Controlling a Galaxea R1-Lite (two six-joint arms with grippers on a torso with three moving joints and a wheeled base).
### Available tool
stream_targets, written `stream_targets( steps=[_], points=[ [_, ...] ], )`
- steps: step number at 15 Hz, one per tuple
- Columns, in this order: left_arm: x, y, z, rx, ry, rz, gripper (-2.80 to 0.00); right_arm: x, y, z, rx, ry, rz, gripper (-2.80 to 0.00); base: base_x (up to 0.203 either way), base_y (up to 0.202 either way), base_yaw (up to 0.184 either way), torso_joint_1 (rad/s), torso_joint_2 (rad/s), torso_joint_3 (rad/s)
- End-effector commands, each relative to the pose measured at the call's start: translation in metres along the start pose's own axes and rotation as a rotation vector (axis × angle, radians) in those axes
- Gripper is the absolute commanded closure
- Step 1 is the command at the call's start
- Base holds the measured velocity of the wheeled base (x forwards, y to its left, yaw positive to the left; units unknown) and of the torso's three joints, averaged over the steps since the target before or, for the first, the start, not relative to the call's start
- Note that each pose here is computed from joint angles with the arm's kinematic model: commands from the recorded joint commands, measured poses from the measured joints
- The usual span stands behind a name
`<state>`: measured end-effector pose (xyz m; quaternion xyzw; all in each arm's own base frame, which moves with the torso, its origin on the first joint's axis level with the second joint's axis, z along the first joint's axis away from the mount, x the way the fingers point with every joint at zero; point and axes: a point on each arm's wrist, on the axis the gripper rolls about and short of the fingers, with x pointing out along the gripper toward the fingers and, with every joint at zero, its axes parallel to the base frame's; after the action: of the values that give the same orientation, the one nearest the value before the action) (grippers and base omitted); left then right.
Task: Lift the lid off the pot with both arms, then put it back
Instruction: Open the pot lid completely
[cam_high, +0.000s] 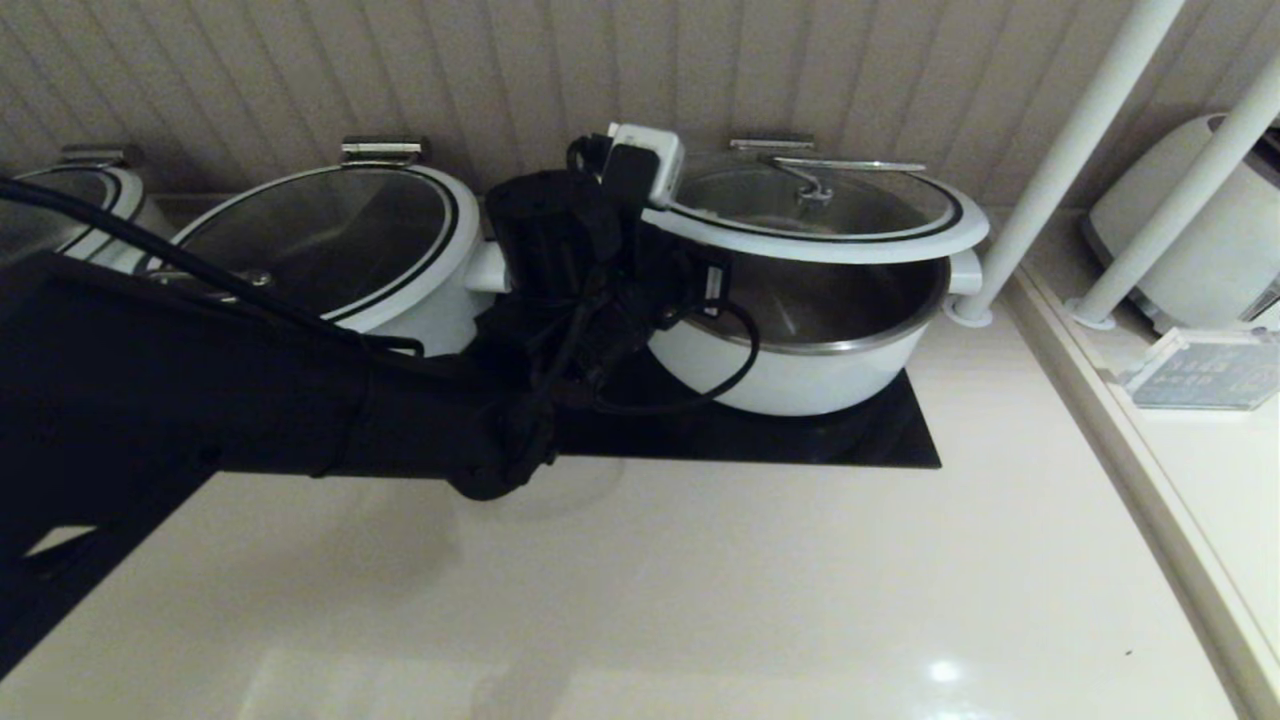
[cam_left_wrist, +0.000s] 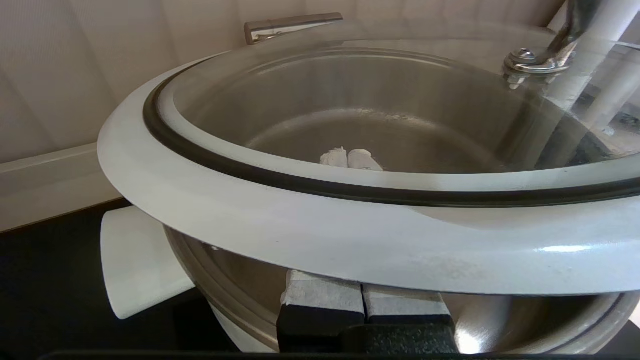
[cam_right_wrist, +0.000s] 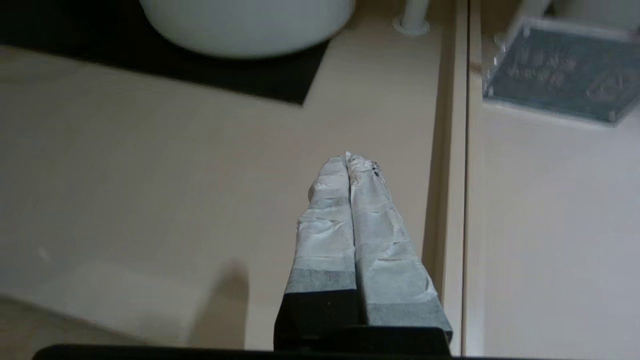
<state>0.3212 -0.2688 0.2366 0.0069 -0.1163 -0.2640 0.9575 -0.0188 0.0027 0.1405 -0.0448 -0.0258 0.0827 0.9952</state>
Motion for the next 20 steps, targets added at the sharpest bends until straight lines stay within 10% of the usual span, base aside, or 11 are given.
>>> stream_targets(
  steps=[1,12,20],
  points=[
    [0.0,0.003,0.002,-0.001,-0.008,0.008,0.0,0.03,-0.006,0.02,0.013,0.084,0.034,0.0,0.0,0.0,0.0,0.0,0.0,0.0],
    [0.003,0.009,-0.006,0.003,0.004,0.025,0.0,0.244,0.013,0.052,-0.002,-0.016,0.397,0.0,0.0,0.0,0.0,0.0,0.0,0.0],
    [0.008,0.008,-0.008,0.002,-0.003,0.026,0.0,0.324,0.045,0.043,-0.015,-0.203,0.458,0.0,0.0,0.0,0.0,0.0,0.0,0.0]
  ],
)
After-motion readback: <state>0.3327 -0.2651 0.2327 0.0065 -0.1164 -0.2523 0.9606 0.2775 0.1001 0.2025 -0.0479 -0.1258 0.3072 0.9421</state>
